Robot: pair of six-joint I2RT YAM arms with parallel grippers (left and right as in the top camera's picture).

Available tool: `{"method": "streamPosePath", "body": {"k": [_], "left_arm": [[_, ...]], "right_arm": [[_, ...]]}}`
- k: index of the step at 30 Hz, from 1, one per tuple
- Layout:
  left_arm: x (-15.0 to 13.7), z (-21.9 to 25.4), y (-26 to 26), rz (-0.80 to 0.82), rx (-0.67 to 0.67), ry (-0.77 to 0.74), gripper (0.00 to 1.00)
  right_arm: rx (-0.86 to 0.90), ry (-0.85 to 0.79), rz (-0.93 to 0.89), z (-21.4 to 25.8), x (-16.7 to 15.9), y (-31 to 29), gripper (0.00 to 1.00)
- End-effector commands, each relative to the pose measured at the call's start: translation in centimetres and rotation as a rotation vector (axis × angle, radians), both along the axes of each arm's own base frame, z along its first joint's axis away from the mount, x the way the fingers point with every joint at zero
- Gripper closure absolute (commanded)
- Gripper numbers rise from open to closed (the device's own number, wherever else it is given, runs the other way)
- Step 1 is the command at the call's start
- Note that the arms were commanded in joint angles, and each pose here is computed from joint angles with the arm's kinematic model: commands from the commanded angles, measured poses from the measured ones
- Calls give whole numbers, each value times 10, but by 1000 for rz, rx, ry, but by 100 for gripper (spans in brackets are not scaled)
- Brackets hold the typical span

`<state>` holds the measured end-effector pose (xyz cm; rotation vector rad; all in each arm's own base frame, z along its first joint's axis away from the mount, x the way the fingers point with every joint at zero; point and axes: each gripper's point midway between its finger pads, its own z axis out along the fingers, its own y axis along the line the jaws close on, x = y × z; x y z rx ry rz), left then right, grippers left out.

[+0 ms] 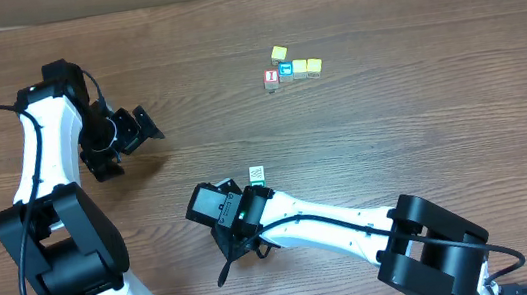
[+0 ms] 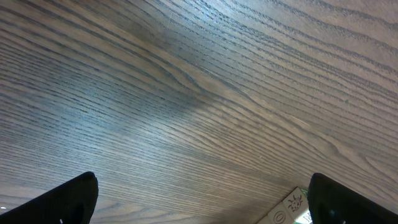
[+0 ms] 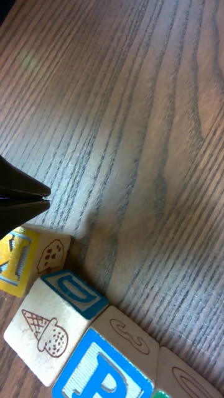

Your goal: Flip 5 blocks

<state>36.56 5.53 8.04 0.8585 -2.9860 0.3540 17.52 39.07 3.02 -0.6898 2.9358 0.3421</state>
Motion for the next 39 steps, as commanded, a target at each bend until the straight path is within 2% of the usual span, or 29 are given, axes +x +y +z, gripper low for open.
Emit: {"method": "streamPosePath", "body": {"k": [1, 27, 39], "left_arm": [[4, 2, -1, -16, 5, -12, 0], [4, 2, -1, -16, 5, -12, 0], [4, 2, -1, -16, 5, -12, 0]], "right_arm": [[-21, 8, 2, -6, -4, -3, 96], [-78, 5, -76, -8, 0, -17, 96], [-63, -6, -151, -7, 17, -21, 96]]}}
